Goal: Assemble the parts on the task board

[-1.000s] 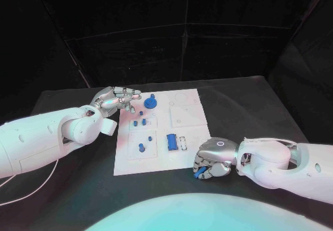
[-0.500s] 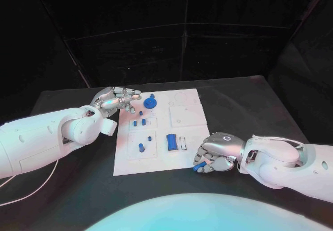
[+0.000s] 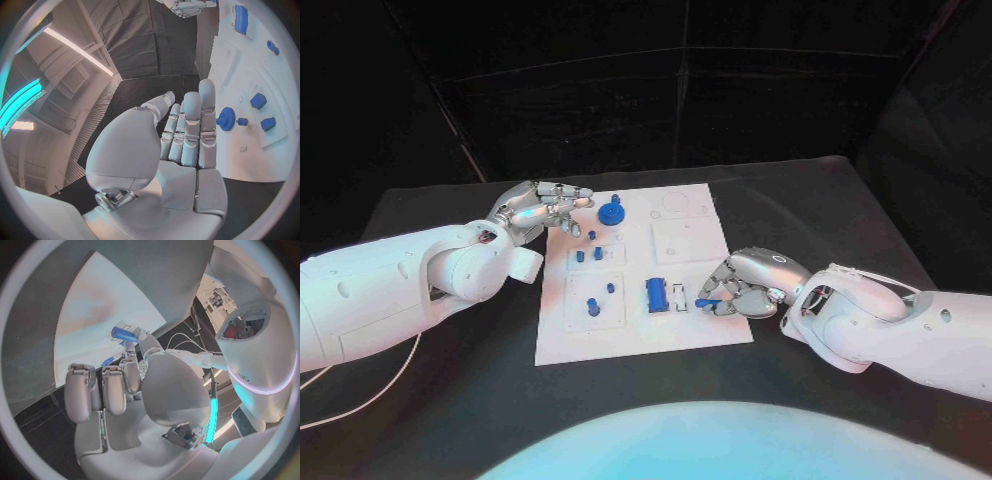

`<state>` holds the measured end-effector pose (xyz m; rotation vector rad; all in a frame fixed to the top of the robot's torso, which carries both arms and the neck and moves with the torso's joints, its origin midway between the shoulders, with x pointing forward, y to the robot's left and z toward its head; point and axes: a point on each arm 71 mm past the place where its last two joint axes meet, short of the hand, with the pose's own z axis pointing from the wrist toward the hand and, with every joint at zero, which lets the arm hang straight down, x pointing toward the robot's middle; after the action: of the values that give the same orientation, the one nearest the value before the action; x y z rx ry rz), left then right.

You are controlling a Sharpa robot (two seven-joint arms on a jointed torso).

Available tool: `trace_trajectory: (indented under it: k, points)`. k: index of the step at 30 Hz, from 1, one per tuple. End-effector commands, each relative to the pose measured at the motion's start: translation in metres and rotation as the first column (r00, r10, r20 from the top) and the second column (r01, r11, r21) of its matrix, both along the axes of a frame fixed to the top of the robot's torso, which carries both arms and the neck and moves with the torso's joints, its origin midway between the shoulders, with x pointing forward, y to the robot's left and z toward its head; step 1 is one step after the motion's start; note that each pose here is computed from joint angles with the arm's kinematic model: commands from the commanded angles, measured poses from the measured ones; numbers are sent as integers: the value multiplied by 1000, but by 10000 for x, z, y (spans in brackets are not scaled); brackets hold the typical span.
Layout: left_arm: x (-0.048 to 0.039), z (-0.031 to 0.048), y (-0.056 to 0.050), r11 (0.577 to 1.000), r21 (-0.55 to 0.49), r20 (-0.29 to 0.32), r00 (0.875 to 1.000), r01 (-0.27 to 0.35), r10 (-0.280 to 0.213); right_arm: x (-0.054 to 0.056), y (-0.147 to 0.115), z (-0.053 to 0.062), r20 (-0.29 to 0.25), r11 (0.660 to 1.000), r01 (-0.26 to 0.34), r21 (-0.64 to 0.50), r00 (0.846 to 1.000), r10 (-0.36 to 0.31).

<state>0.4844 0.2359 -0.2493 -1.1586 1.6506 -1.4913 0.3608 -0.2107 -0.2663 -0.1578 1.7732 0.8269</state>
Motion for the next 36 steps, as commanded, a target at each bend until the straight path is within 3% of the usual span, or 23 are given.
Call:
trace_trajectory:
  k: [1,8,12,27,36]
  points:
    - [-6,16,-23,1000,-9,0,1000,10,-10,88,-36,-2,-16,988,151,39,988,-150]
    - [-14,23,-29,1000,-7,1,1000,12,-12,170,11,-50,-54,962,271,45,962,-269]
    - [-17,26,-33,1000,-8,1,1000,14,-14,200,52,-92,-89,951,308,27,948,-305]
    - [-19,34,-47,1000,-6,2,1000,18,-18,200,274,-183,-182,941,336,-43,923,-338]
    - [-18,36,-58,1000,-6,2,1000,21,-21,205,304,-189,-173,930,360,-68,914,-366]
